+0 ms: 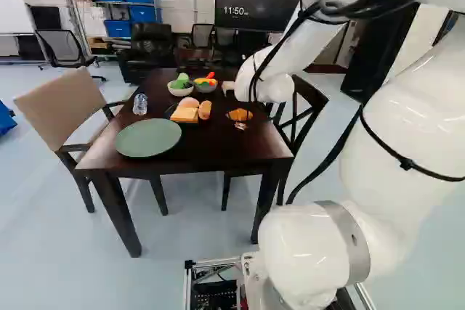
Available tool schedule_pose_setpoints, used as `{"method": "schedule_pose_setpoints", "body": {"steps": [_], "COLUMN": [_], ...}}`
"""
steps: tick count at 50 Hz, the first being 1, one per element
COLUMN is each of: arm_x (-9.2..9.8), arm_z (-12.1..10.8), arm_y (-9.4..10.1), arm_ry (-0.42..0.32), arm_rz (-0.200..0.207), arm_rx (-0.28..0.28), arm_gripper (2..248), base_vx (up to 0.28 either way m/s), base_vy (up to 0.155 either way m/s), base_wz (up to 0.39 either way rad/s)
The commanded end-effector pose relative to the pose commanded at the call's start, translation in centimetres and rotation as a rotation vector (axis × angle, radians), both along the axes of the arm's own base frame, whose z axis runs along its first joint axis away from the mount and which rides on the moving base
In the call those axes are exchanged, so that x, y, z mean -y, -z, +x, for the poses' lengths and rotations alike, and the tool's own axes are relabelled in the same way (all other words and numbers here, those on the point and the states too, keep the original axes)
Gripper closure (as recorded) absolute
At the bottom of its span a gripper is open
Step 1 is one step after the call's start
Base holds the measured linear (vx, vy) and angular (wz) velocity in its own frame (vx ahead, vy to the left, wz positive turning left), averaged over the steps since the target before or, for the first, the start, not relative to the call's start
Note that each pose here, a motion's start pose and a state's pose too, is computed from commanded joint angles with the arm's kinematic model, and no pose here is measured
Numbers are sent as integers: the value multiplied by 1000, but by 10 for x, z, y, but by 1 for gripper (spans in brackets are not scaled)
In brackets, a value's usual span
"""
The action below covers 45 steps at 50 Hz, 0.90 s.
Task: Move the croissant to the empty plate
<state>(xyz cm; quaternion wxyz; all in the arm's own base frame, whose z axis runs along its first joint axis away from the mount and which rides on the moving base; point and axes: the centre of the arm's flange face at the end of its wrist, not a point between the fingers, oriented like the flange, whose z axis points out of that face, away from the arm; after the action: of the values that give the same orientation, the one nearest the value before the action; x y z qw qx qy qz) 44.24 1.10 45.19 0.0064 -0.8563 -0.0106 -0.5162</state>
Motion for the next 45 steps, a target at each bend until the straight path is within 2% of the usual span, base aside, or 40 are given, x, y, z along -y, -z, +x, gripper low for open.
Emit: {"method": "schedule_pose_setpoints", "body": {"steps": [25,45], "arm_x": [0,0], "arm_z": [27,52], "arm_y": [-17,-7], "arm_ry": [2,3], "arm_rz": [-2,-5], "arm_rx": [-81,-208], "arm_gripper": [3,3], "base_vx": [0,0], "base_vy": [0,0], "base_wz": [0,0]}}
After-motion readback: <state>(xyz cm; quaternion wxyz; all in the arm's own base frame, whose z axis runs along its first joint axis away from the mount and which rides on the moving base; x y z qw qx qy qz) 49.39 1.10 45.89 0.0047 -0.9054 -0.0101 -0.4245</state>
